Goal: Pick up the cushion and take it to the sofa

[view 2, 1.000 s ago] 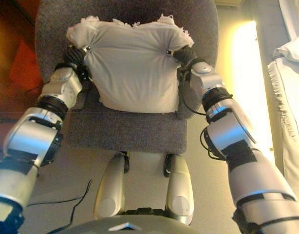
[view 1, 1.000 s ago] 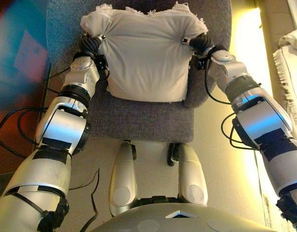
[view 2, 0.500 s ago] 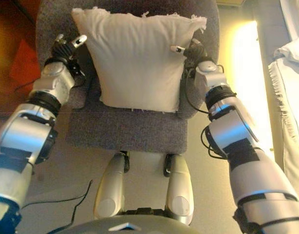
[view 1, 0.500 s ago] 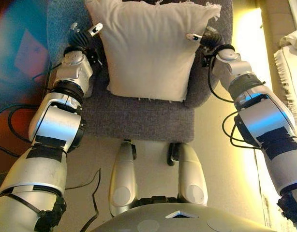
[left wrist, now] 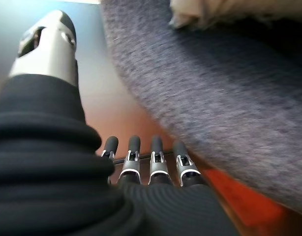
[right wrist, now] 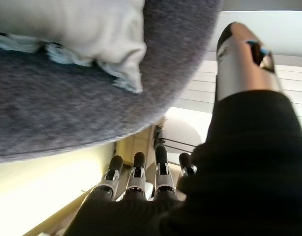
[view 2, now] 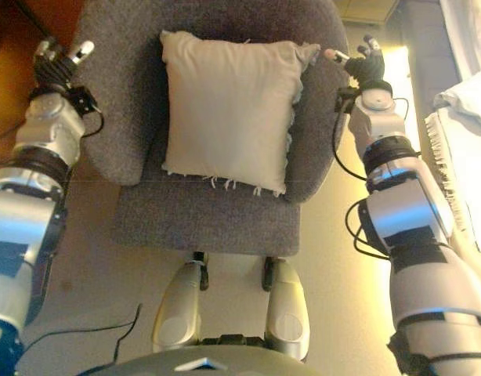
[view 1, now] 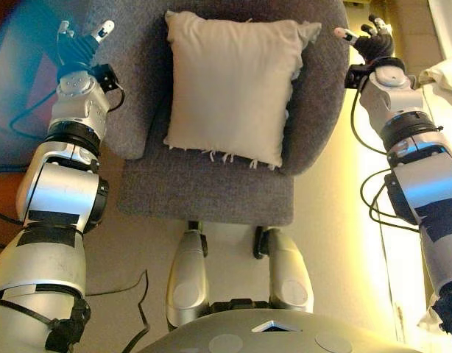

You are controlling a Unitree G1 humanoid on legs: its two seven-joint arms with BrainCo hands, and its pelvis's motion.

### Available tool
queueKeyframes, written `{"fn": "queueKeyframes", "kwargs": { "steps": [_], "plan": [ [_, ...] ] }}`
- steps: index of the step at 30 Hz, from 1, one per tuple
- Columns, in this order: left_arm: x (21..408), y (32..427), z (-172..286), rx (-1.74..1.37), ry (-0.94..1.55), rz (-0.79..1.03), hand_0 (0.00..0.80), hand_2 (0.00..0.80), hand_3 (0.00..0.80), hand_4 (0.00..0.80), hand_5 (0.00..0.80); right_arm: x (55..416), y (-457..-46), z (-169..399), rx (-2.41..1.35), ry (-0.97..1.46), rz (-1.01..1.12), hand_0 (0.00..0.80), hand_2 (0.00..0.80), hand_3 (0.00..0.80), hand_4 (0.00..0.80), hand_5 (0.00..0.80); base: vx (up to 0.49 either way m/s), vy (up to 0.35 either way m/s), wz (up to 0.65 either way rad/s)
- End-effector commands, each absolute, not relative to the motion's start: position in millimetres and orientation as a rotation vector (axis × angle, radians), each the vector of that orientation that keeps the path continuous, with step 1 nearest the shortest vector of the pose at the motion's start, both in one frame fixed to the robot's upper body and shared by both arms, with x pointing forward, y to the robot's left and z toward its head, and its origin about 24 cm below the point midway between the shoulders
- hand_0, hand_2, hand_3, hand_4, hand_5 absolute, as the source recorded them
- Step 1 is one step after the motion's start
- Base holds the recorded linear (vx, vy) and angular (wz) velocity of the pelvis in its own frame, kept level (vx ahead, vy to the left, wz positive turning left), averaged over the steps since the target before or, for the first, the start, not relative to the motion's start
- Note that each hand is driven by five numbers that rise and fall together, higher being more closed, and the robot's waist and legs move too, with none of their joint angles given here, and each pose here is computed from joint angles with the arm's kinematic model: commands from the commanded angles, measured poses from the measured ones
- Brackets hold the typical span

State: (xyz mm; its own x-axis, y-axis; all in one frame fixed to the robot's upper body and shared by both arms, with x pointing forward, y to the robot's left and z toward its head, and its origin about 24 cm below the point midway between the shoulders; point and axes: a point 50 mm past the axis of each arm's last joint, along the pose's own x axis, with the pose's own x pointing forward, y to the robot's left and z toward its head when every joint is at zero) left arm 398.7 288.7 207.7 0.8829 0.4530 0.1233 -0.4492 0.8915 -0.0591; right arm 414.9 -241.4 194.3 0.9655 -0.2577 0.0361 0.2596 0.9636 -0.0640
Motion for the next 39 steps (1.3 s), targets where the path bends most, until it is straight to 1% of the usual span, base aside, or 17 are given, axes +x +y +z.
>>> {"fn": "queueKeyframes", "kwargs": {
  "steps": [1, 6, 9, 10, 13, 14, 15, 17, 20, 22, 25, 28, 32, 39],
  "plan": [
    [384, 298, 188, -0.082, -0.211, 0.434, 0.000, 0.000, 0.000, 0.000, 0.000, 403, -251, 174, -0.037, -0.071, -0.218, 0.000, 0.000, 0.000, 0.000, 0.000, 0.124, 0.007, -0.04],
    [364, 275, 132, -0.142, -0.161, 0.287, 0.000, 0.000, 0.000, 0.000, 0.000, 373, -226, 99, -0.048, 0.056, -0.029, 0.000, 0.000, 0.000, 0.000, 0.000, 0.151, 0.006, -0.06],
    [339, 257, 88, -0.182, -0.112, 0.199, 0.000, 0.000, 0.000, 0.000, 0.000, 338, -214, 50, -0.006, 0.132, 0.054, 0.000, 0.000, 0.000, 0.000, 0.000, 0.178, -0.004, -0.07],
    [325, 248, 68, -0.227, -0.091, 0.167, 0.000, 0.000, 0.000, 0.000, 0.000, 320, -209, 31, 0.048, 0.151, 0.071, 0.000, 0.000, 0.000, 0.000, 0.000, 0.121, 0.006, -0.02],
    [294, 235, 32, -0.300, -0.023, 0.109, 0.000, 0.000, 0.000, 0.000, 0.000, 284, -201, -3, 0.179, 0.202, 0.089, 0.000, 0.000, 0.000, 0.000, 0.000, 0.088, 0.006, 0.02],
    [279, 227, 15, -0.338, 0.015, 0.089, 0.000, 0.000, 0.000, 0.000, 0.000, 268, -192, -17, 0.209, 0.224, 0.095, 0.000, 0.000, 0.000, 0.000, 0.000, 0.057, 0.017, -0.02],
    [270, 221, 4, -0.355, 0.048, 0.071, 0.000, 0.000, 0.000, 0.000, 0.000, 258, -186, -26, 0.247, 0.255, 0.097, 0.000, 0.000, 0.000, 0.000, 0.000, 0.042, 0.022, -0.03],
    [247, 217, -17, -0.377, 0.121, 0.050, 0.000, 0.000, 0.000, 0.000, 0.000, 239, -174, -41, 0.295, 0.310, 0.112, 0.000, 0.000, 0.000, 0.000, 0.000, 0.012, 0.028, -0.07],
    [218, 216, -42, -0.441, 0.213, 0.085, 0.000, 0.000, 0.000, 0.000, 0.000, 216, -167, -61, 0.402, 0.405, 0.112, 0.000, 0.000, 0.000, 0.000, 0.000, -0.002, 0.044, -0.07],
    [199, 213, -55, -0.354, 0.246, 0.068, 0.000, 0.000, 0.000, 0.000, 0.000, 200, -167, -77, 0.384, 0.471, 0.121, 0.000, 0.000, 0.000, 0.000, 0.000, -0.004, 0.051, -0.02],
    [176, 206, -77, -0.302, 0.367, 0.073, 0.000, 0.000, 0.000, 0.000, 0.000, 180, -168, -96, 0.385, 0.574, 0.106, 0.000, 0.000, 0.000, 0.000, 0.000, -0.003, 0.014, 0.00],
    [168, 202, -91, -0.311, 0.448, 0.063, 0.000, 0.000, 0.000, 0.000, 0.000, 178, -168, -100, 0.389, 0.592, 0.095, 0.000, 0.000, 0.000, 0.000, 0.000, -0.079, 0.009, 0.01],
    [160, 199, -99, -0.371, 0.472, 0.045, 0.000, 0.000, 0.000, 0.000, 0.000, 179, -168, -103, 0.356, 0.588, 0.115, 0.000, 0.000, 0.000, 0.000, 0.000, -0.106, 0.021, -0.04],
    [156, 203, -105, -0.377, 0.509, 0.122, 0.000, 0.000, 0.000, 0.000, 0.000, 177, -166, -108, 0.317, 0.625, 0.116, 0.000, 0.000, 0.000, 0.000, 0.000, -0.087, 0.004, -0.02]
  ]
}}
